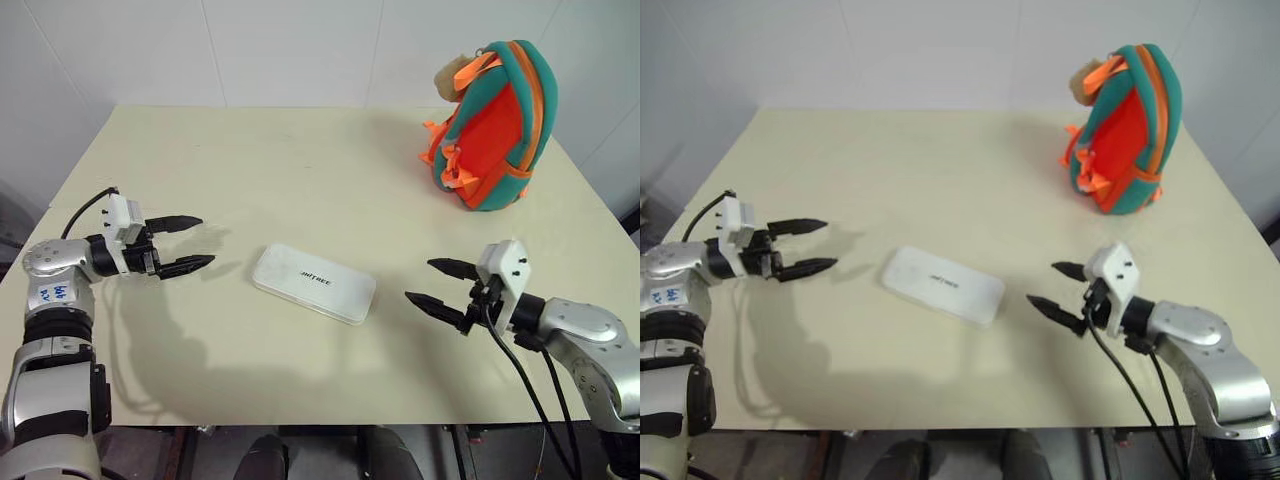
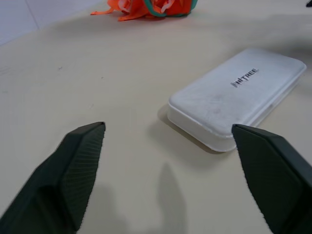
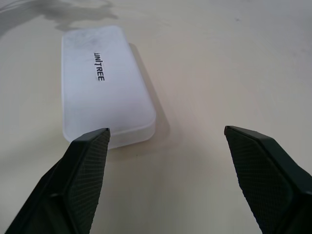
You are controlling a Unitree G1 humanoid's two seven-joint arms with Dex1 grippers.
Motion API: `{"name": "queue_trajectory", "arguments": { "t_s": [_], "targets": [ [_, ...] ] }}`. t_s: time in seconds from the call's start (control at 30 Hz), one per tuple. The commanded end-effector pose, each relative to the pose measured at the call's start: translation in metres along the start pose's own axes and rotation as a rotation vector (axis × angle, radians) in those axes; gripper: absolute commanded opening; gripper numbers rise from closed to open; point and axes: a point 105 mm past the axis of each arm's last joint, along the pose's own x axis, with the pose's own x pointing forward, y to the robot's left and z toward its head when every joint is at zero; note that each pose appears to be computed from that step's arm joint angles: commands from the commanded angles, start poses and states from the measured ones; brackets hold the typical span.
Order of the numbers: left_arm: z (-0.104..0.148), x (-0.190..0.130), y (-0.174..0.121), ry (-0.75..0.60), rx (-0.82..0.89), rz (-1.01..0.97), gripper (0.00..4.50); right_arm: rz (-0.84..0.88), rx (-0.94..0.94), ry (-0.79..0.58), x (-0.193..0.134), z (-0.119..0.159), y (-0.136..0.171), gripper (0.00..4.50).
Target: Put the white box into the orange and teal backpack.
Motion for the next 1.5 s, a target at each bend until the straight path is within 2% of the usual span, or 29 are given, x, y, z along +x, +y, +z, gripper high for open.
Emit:
{"name": "queue_trajectory", "arguments": {
  "t_s": [0.03,0.27,0.33,0.37,0.77,0.87,1.0,1.5],
  "targets": [
    [0.007,0.003,0.002,-0.032,0.014,-0.003,3.02,-0.007,-0.018,-0.003,0.000,0.001,0.000,3.54],
    [0.012,0.008,0.002,-0.038,0.007,-0.013,0.76,0.002,-0.014,-0.024,0.011,-0.004,0.004,1.09],
    [0.008,0.012,-0.001,-0.022,-0.003,-0.027,0.16,0.001,-0.038,0.003,0.015,-0.010,0.006,0.44],
    [0.006,0.014,-0.003,-0.015,-0.011,-0.039,0.00,0.001,-0.040,0.006,0.016,-0.010,0.008,0.11],
    [-0.024,0.051,-0.015,0.084,-0.078,-0.107,0.00,-0.024,-0.064,0.075,0.026,-0.029,0.019,0.12],
    [-0.026,0.059,-0.017,0.082,-0.081,-0.117,0.00,-0.026,-0.087,0.137,0.030,-0.040,0.023,0.12],
    [-0.031,0.067,-0.018,0.114,-0.085,-0.118,0.00,0.012,-0.073,0.117,0.037,-0.037,0.036,0.12],
    [-0.031,0.076,-0.012,0.160,-0.066,-0.098,0.00,0.046,-0.079,0.085,0.048,-0.030,0.044,0.12]
  ]
}}
